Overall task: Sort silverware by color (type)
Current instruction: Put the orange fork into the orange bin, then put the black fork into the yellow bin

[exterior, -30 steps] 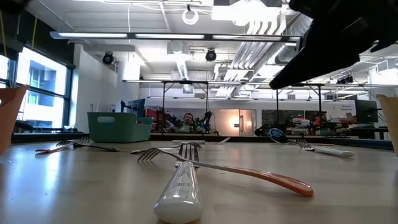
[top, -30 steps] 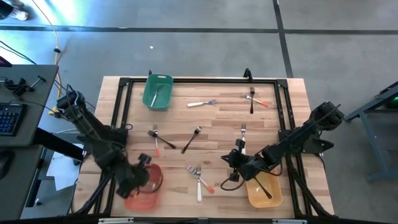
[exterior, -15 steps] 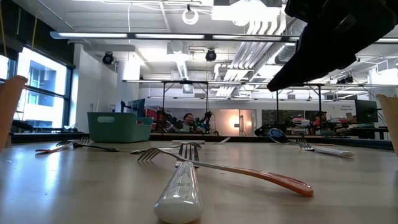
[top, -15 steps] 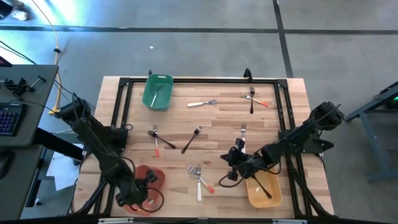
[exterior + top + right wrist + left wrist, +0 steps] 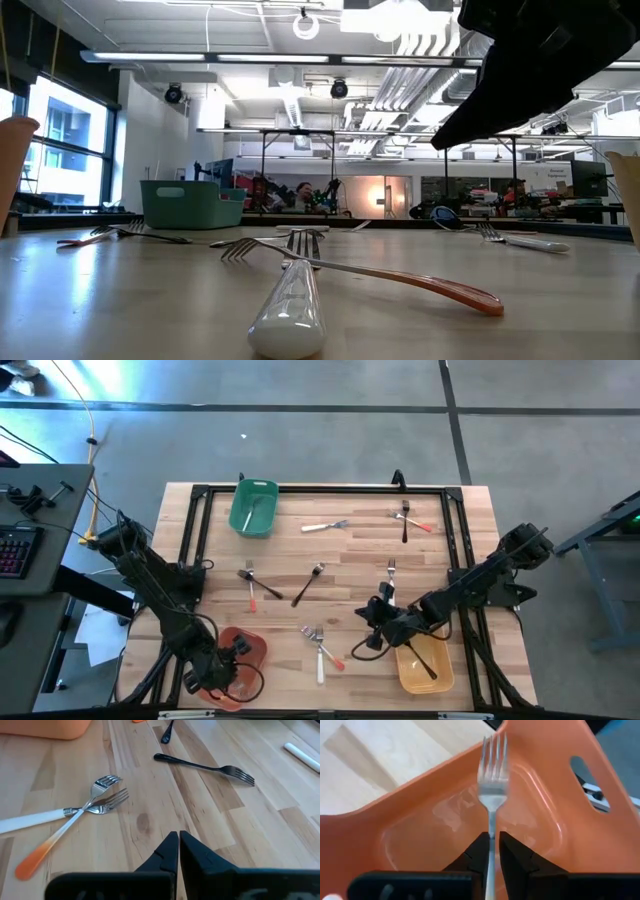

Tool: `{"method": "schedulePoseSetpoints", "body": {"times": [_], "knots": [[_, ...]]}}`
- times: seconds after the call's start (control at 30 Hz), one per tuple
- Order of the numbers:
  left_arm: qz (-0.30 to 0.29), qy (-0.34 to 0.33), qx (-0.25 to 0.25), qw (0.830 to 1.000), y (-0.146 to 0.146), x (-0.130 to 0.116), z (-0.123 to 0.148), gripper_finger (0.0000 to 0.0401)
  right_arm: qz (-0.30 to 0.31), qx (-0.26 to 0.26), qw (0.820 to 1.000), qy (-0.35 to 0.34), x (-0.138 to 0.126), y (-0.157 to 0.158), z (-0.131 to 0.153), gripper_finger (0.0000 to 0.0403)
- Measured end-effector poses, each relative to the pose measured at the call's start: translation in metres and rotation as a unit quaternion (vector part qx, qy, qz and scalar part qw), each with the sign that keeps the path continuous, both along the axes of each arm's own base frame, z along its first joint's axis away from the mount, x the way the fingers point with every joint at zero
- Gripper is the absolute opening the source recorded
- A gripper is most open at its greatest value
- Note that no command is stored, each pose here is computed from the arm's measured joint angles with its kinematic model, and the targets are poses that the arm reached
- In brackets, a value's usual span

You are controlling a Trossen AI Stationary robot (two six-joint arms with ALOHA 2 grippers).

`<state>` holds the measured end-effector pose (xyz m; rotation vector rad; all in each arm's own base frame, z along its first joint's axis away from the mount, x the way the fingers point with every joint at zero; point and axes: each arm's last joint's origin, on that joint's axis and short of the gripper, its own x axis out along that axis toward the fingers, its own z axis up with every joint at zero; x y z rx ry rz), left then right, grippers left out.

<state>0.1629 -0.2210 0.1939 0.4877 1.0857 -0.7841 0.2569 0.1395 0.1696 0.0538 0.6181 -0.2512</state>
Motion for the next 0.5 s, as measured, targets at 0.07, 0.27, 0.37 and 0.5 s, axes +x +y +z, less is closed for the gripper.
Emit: {"method": "schedulePoseSetpoints", "body": {"times": [0.07, 0.27, 0.37, 0.5], "knots": [[0.007, 0.0, 0.0, 1.0, 0.0, 0.0, 0.0, 0.0046, 0.003, -0.004, 1.0, 0.001, 0.0, 0.0, 0.0, 0.0], [0.03, -0.009, -0.005, 0.999, 0.002, 0.0, 0.005, 0.0052, 0.009, -0.011, 1.0, 0.003, 0.0, 0.0, 0.0, 0.0], [0.054, -0.021, -0.017, 0.998, 0.005, -0.002, 0.013, 0.0046, 0.019, -0.022, 1.0, 0.008, 0.0, 0.0, 0.0, 0.0], [0.089, -0.042, -0.031, 0.995, 0.01, -0.004, 0.024, 0.0033, 0.025, -0.036, 0.999, 0.011, 0.001, -0.002, 0.0, 0.0]]}}
